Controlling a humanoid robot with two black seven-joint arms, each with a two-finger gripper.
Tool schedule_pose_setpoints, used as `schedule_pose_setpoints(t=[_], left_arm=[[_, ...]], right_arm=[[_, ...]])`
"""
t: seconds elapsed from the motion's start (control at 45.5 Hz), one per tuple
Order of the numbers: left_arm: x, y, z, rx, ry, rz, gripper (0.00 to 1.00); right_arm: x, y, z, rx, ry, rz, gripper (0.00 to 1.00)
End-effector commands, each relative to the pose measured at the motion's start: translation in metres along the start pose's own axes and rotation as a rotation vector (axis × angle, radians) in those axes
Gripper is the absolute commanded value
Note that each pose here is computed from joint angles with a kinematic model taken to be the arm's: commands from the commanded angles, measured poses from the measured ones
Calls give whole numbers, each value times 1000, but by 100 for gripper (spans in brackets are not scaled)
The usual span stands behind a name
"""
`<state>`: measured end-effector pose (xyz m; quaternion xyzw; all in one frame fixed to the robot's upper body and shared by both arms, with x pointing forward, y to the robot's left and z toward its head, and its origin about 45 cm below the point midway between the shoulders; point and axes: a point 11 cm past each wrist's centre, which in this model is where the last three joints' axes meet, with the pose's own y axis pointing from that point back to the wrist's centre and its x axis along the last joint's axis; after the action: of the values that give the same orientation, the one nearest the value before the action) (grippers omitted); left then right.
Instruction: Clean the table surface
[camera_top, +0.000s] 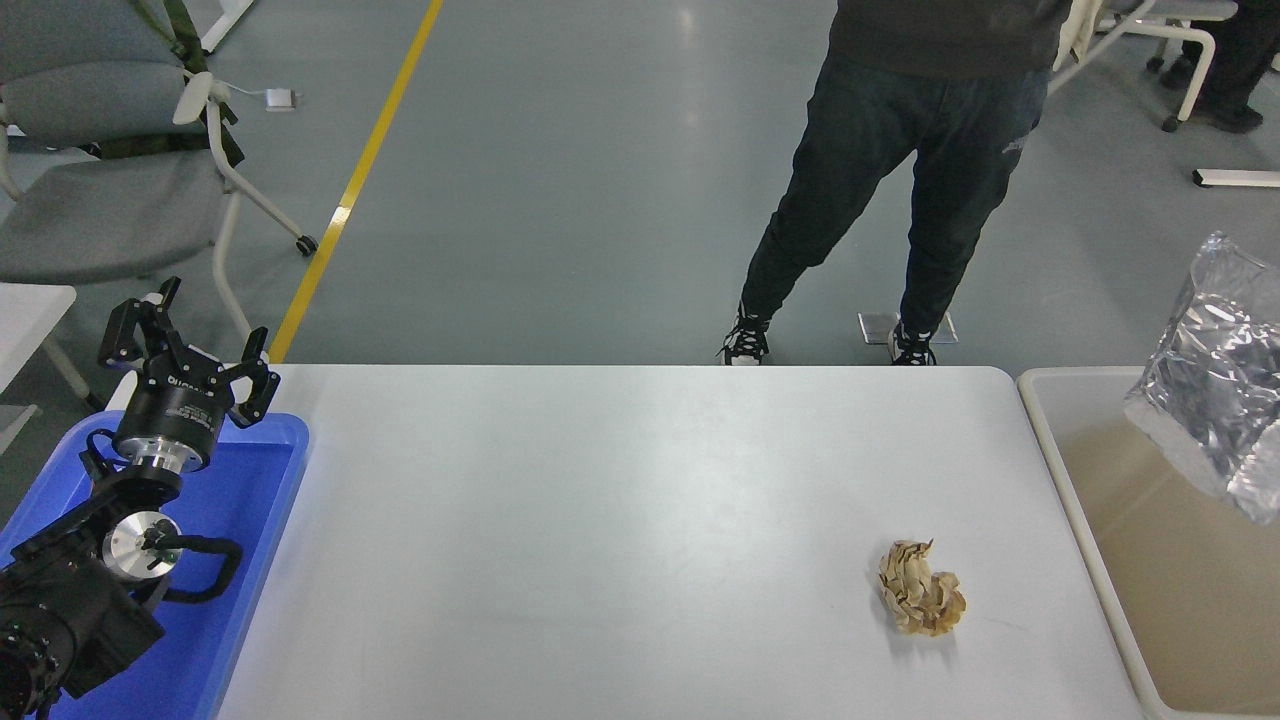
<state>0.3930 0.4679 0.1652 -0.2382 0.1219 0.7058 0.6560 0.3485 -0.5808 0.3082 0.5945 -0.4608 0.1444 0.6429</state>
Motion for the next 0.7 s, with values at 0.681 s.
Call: schedule_pose_setpoints(t=[0.681], left_arm=[[0,0,0,0,0,0,100]], right_arm=[[-177,-97,56,-418,-472,396,0]])
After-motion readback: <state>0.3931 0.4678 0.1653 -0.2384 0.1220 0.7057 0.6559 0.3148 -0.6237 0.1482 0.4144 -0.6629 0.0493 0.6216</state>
